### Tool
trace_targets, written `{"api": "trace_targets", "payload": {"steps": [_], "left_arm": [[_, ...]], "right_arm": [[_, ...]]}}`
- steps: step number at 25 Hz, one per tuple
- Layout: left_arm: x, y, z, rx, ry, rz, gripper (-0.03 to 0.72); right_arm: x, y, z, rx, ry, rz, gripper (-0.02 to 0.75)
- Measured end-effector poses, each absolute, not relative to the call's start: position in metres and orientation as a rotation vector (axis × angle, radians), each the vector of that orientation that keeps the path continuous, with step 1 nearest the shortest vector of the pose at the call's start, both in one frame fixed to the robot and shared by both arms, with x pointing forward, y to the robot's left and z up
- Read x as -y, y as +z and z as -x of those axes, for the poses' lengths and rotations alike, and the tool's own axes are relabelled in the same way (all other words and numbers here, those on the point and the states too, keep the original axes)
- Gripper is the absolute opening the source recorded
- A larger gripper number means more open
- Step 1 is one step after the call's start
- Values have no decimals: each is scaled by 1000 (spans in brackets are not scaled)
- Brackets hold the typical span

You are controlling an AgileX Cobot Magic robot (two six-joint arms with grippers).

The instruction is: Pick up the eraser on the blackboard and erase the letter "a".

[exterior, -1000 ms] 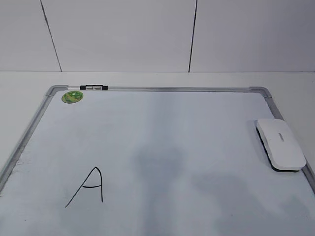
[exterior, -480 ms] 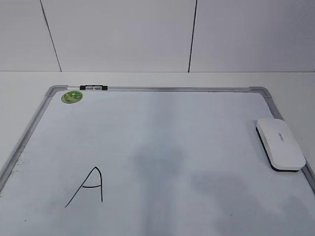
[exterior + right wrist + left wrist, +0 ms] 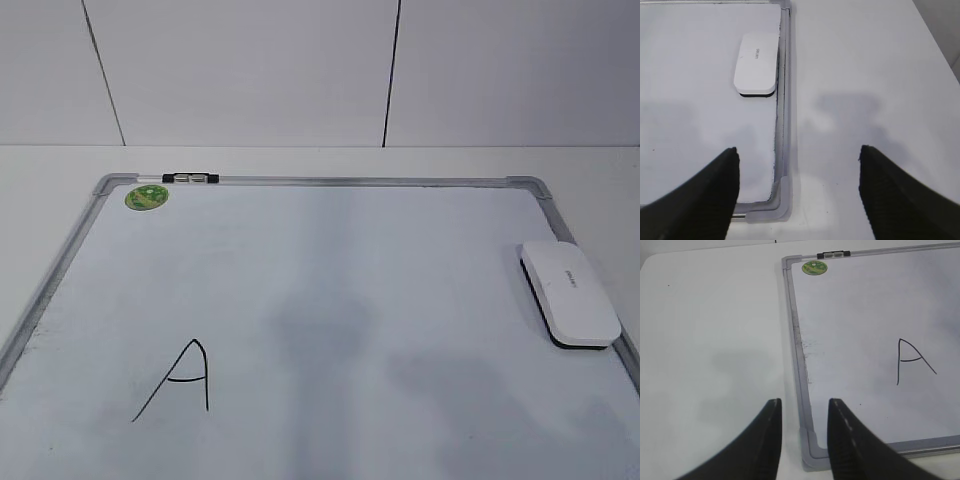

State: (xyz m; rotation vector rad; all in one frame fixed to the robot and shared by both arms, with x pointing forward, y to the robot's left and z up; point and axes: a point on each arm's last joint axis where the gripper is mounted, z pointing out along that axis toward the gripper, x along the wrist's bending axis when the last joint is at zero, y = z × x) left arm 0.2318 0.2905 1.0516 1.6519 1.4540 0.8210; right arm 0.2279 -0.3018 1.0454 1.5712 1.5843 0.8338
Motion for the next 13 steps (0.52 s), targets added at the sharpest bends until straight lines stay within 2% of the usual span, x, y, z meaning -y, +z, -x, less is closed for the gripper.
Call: {"api": "trace_targets", "payload": {"steps": [13], "left_arm": [[-291, 1052, -232, -1454, 821, -1649, 235]], "right_arm": [[302, 1045, -228, -1586, 833, -1570, 593]]}}
